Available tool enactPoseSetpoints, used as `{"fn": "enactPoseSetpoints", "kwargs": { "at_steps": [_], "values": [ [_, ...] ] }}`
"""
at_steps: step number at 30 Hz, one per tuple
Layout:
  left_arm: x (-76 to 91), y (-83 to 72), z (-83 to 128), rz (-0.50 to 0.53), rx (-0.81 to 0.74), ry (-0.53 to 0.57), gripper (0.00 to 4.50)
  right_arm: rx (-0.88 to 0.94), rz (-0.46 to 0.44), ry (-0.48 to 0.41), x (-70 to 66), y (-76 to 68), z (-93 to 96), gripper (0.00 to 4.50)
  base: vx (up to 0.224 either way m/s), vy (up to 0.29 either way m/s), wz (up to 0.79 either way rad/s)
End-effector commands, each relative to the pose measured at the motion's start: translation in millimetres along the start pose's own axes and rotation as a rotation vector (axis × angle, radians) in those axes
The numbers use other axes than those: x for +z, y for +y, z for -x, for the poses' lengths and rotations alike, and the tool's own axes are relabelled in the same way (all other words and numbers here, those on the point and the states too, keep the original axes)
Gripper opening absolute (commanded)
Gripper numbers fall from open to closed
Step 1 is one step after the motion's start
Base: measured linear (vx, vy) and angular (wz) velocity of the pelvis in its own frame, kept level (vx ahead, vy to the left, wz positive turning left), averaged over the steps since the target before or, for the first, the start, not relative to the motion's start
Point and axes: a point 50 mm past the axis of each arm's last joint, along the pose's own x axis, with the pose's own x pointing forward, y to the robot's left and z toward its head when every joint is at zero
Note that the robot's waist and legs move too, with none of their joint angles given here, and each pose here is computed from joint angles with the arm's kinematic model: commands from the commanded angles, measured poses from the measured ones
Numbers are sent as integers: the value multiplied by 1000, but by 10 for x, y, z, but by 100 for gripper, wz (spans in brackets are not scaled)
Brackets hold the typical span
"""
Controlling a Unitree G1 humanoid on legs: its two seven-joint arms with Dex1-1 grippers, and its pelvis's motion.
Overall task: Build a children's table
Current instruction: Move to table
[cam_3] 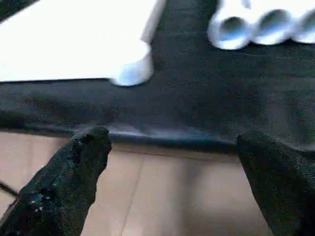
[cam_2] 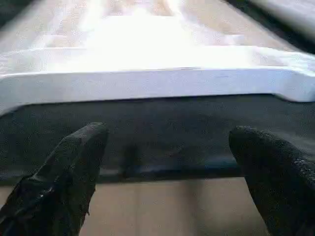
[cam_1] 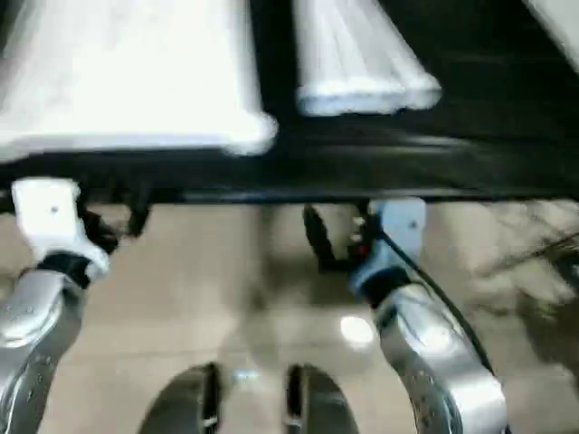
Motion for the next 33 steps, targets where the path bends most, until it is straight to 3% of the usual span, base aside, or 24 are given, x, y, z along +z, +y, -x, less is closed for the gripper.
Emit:
{"fn": "enactPoseSetpoints", "kwargs": {
  "at_steps": [1, 14, 23, 33],
  "values": [
    [6, -51, 7, 6, -21, -6, 444, -24, 21, 40, -76, -42, 29, 450, -58, 164, 11],
    [37, -109, -24, -5, -53, -40, 444, 25, 45, -12, -31, -24, -57, 450, -3, 85, 19],
    [-4, -124, -57, -36, -100, -34, 444, 79, 86, -28, -73, 1, -92, 450, 194, 26, 8],
    [-21, -277, -124, -54, -226, -38, 444, 66, 66, -40, -136, -20, -108, 450, 220, 33, -7]
  ]
}}
